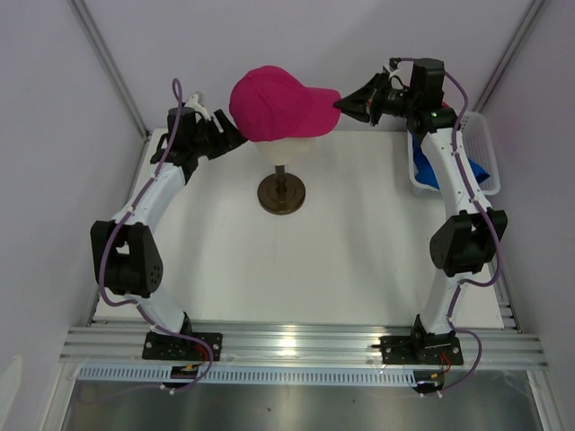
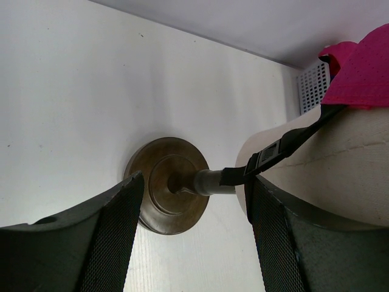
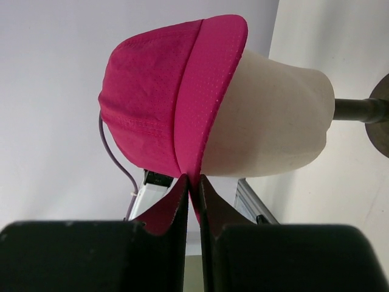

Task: Stack the hats

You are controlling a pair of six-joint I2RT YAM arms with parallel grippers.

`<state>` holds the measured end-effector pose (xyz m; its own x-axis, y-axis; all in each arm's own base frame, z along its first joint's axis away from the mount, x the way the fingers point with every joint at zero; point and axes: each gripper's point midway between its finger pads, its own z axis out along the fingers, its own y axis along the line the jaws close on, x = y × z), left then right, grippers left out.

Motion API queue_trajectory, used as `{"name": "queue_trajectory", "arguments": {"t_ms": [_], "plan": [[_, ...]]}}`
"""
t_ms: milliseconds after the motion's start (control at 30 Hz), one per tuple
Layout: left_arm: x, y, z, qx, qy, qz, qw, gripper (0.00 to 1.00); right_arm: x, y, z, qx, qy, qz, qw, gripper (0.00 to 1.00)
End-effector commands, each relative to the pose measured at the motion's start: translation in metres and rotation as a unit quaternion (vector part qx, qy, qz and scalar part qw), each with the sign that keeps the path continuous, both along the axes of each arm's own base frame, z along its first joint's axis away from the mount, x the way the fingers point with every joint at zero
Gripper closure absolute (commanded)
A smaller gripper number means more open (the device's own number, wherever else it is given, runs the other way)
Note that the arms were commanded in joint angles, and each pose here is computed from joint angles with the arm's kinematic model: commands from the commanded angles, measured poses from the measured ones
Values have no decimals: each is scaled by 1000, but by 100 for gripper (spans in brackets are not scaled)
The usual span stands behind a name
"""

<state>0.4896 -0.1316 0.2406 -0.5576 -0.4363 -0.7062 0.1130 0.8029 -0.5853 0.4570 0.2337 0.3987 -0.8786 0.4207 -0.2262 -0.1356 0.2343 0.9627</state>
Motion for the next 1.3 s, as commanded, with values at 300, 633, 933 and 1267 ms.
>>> {"name": "queue_trajectory", "arguments": {"t_ms": [300,633,933,1267], "plan": [[-17,6,-35,34,64,8,997,28,-17,-4,7,-8,-17,-8,1000,64],[-24,20,57,-63,-17,-16,998,11,-25,-6,13,-17,-41,2,999,39],[-30,38,92,-125,-36,-34,991,3,-31,-18,10,-35,-47,0,998,21],[-49,64,113,-169,-60,-50,982,0,-35,-99,20,-79,-72,-85,991,17]]}}
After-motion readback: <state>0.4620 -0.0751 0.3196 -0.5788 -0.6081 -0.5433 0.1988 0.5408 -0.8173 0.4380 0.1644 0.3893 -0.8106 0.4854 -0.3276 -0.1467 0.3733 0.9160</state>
